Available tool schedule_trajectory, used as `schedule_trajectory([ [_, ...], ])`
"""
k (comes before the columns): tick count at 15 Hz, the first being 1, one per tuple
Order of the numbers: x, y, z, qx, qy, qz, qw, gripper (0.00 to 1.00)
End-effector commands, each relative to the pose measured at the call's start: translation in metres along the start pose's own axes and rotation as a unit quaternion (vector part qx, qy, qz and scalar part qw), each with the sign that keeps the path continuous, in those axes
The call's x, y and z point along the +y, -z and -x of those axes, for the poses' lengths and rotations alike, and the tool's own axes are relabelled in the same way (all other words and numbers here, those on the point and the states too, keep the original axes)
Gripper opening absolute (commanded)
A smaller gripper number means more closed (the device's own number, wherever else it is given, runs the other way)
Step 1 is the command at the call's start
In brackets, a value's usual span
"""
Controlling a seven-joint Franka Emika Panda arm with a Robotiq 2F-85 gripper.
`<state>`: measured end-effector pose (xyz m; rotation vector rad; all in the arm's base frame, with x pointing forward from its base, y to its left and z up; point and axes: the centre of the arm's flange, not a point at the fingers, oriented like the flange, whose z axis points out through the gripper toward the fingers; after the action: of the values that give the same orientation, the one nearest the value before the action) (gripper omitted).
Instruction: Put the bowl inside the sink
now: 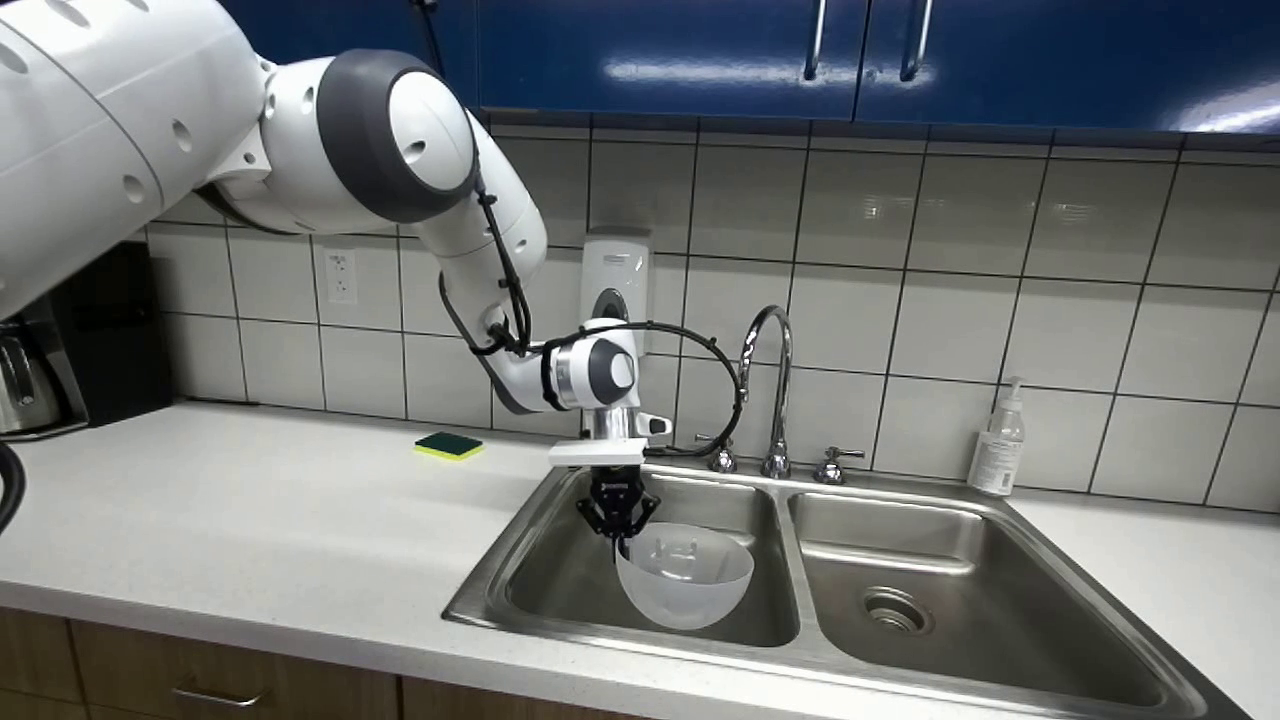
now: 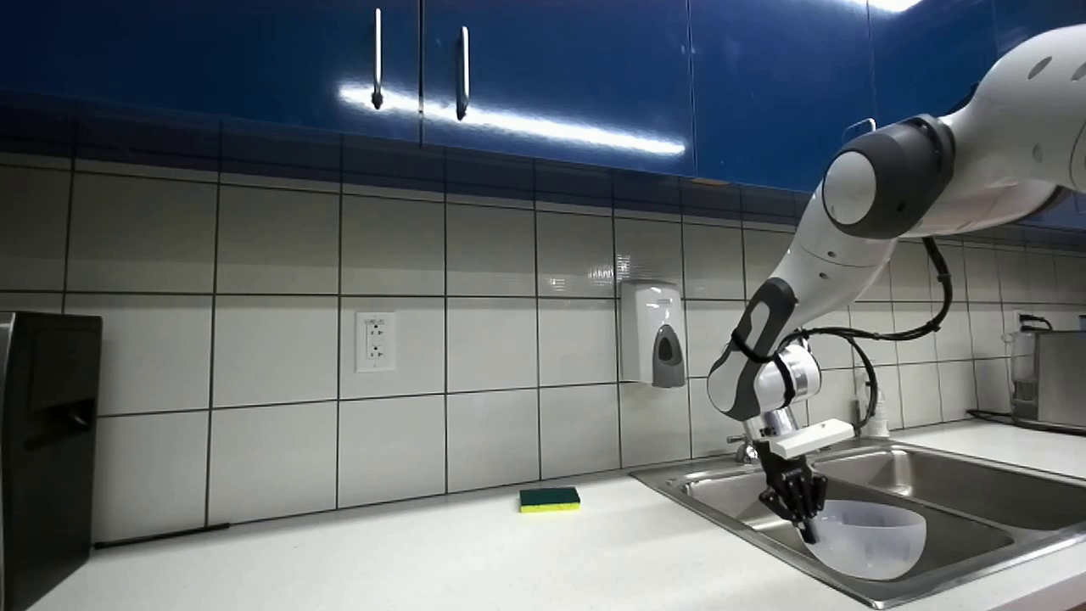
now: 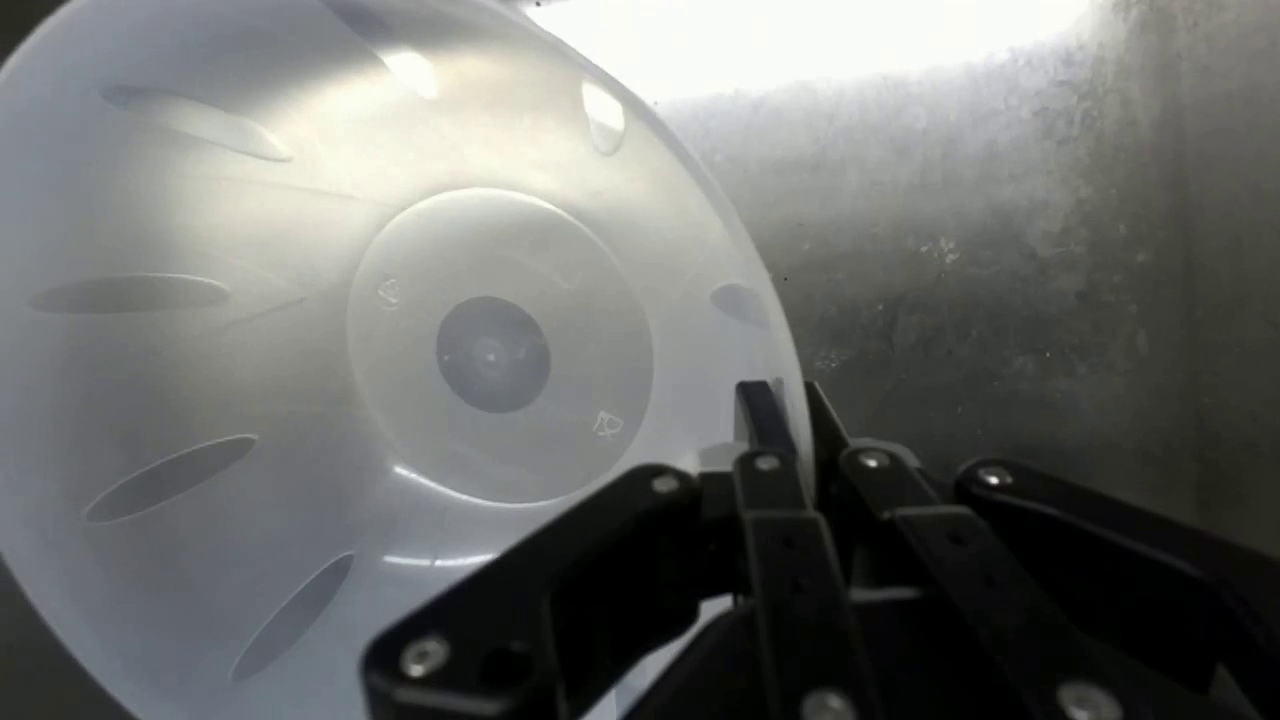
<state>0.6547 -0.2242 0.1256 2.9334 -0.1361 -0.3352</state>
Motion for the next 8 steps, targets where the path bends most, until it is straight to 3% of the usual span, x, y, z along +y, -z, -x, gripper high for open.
schedule_trajectory([
  [1, 0.0, 0.006, 0.006, 0.005, 0.013, 0.009, 0.9999, 0.38],
  [8, 0.0, 0.021, 0.005, 0.006, 0.013, 0.018, 0.9997, 0.9],
])
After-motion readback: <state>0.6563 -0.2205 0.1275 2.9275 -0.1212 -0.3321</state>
